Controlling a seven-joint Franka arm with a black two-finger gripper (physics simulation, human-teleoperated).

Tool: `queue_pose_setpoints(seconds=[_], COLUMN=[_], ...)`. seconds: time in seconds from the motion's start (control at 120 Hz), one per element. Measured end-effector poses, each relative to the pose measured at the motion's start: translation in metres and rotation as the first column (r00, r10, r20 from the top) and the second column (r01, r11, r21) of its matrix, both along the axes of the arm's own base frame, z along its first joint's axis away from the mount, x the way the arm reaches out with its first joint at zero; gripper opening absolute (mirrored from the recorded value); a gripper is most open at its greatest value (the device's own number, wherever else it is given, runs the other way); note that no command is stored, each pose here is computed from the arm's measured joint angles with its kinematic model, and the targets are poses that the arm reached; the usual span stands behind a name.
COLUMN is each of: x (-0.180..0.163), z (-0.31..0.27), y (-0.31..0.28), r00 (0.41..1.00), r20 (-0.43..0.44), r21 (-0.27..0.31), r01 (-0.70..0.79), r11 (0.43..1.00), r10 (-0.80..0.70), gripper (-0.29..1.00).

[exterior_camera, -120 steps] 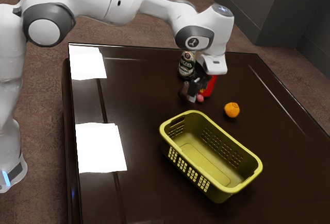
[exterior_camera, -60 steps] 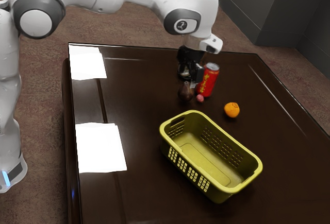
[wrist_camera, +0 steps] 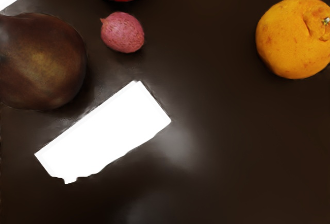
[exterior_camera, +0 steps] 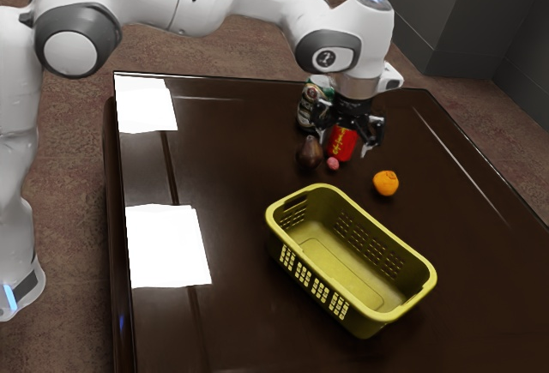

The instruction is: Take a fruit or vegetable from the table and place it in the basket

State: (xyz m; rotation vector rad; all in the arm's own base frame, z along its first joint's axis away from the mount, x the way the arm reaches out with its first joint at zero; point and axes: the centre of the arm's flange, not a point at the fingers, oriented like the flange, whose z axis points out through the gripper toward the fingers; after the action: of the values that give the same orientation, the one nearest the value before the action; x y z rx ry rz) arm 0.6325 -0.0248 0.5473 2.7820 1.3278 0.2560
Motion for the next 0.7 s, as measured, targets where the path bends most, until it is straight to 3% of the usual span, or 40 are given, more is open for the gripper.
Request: queue_pose_setpoints(seconds=[0.108,0.233,0.383,0.7], x=[0.005,0.019,0.031,0.038], z=[-0.013,-0.044,-0.069,-0.069], y=[-0.009,0.013,0.031,0.021], r00=[0.997,0.981,0.952,0.944], r20=[-0.001,-0.007,0.006,0.042], r21=[0.066,0.104,0.090,0.035], r01=[-0.072,-0.192,-0.305,-0.328], r11=[0.995,0.976,0.948,0.944], r10=[0.072,0.193,0.305,0.327], gripper=[0.70,0.70,0.70,0.70])
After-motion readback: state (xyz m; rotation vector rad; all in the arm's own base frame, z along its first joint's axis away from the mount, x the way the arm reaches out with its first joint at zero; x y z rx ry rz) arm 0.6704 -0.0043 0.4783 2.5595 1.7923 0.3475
